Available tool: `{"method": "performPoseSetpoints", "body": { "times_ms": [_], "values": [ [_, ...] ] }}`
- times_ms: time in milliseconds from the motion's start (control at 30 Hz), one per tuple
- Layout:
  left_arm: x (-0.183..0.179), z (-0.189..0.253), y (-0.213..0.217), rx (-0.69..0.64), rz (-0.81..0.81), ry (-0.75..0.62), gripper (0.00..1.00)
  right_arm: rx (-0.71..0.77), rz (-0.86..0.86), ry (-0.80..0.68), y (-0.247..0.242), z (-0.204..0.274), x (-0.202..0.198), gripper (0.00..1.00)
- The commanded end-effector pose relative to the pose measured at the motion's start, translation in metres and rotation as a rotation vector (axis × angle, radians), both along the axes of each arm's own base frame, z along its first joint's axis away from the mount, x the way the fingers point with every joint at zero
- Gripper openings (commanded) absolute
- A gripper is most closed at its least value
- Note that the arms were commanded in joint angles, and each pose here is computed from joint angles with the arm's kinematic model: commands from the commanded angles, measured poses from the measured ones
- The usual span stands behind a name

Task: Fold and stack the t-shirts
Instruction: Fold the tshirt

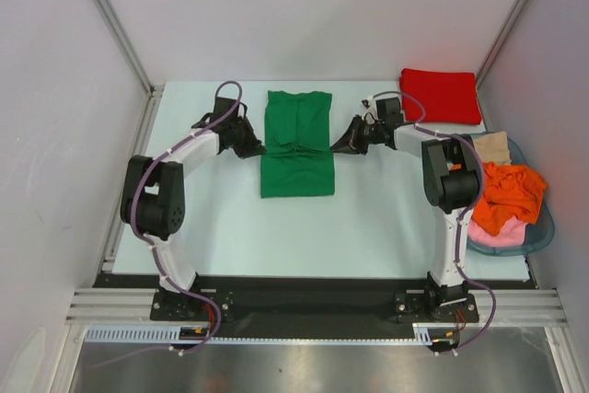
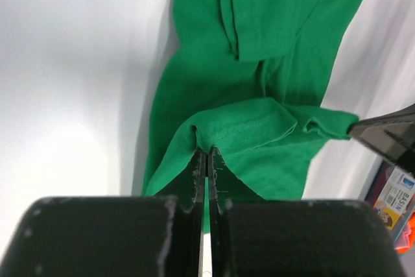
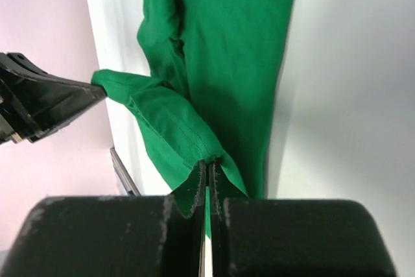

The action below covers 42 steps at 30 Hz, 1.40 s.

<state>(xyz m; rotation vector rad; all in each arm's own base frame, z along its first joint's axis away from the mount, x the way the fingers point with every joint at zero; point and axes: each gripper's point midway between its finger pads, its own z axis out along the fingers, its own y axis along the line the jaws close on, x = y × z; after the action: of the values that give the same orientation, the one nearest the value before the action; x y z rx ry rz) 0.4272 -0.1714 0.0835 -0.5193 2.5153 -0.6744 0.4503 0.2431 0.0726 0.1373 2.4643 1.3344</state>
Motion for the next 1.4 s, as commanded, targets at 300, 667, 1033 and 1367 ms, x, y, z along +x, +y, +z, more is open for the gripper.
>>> {"method": "performPoseSetpoints", "body": {
  "times_ms": [300, 667, 1033, 1367],
  "values": [
    [0.029, 0.001, 0.002, -0.026, -0.02, -0.026, 0.0, 0.053, 0.017, -0.015, -0.001, 0.0, 0.022, 0.0],
    [0.052, 0.009, 0.032, 0.185, -0.023, -0.088, 0.39, -0.053, 0.008, -0.104, -0.03, -0.001, 0.069, 0.23],
    [-0.001, 0.048, -0.008, 0.054, -0.156, -0.24, 0.45, -0.168, -0.009, -0.251, -0.026, 0.047, 0.032, 0.29],
    [0.038, 0.014, -0.051, -0.043, -0.252, -0.28, 0.39, 0.132, 0.079, -0.224, 0.048, 0.024, 0.012, 0.18]
  ]
}}
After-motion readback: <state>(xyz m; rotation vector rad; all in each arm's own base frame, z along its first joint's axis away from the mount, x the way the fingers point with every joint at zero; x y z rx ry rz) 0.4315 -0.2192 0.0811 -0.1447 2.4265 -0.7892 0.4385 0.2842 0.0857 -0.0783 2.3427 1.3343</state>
